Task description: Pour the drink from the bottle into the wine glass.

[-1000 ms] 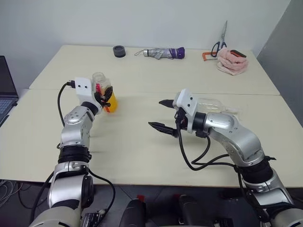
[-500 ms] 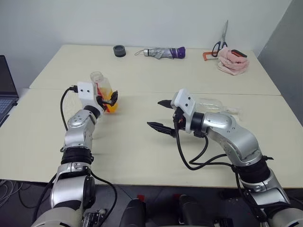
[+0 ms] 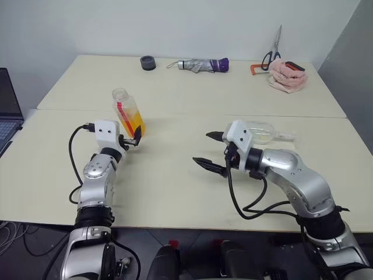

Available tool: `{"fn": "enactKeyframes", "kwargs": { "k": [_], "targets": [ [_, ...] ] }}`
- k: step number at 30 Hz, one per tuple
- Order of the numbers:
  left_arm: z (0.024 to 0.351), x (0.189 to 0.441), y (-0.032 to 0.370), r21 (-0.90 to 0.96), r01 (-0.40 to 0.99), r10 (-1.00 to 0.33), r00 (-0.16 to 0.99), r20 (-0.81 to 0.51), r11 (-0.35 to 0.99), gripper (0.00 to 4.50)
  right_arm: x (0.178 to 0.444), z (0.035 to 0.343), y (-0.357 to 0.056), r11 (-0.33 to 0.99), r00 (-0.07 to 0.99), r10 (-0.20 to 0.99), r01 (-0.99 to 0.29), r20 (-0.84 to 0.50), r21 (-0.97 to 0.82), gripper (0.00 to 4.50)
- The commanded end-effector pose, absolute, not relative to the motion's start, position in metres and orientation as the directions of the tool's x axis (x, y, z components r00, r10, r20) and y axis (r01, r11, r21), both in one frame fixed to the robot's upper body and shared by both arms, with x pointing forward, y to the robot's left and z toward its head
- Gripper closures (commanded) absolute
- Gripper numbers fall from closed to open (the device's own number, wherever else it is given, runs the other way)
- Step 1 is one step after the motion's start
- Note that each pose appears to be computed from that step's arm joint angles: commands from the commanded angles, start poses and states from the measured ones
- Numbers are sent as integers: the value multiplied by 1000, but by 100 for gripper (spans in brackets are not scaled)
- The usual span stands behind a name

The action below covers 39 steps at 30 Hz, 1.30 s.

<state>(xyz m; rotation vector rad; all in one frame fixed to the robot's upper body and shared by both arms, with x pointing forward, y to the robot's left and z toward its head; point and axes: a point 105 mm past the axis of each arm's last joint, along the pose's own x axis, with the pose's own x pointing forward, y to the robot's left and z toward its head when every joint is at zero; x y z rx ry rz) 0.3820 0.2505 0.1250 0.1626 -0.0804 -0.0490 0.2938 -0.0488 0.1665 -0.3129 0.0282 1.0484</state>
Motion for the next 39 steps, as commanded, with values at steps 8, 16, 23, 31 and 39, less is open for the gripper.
{"fn": "enactKeyframes", "kwargs": {
  "k": [8, 16, 23, 31, 39],
  "targets": [
    [111, 332, 214, 216, 181, -193, 981, 37, 960, 2, 285, 194, -117, 622, 714, 691, -666, -113, -411, 0],
    [127, 326, 136, 168, 605, -614, 790, -1, 778, 2, 314, 181, -198, 569, 913, 356, -383, -202, -728, 0],
    [140, 337, 104, 197, 788, -802, 597, -17, 583, 2, 350, 154, -229, 242, 971, 146, -221, -189, -945, 0],
    [140, 324, 78, 201, 914, -925, 372, -75, 351, 2, 374, 140, -235, 120, 978, 114, -189, -176, -975, 0],
    [144, 321, 70, 231, 929, -944, 317, -92, 290, 0, 393, 141, -239, 40, 990, 65, -130, -127, -991, 28]
  ]
}}
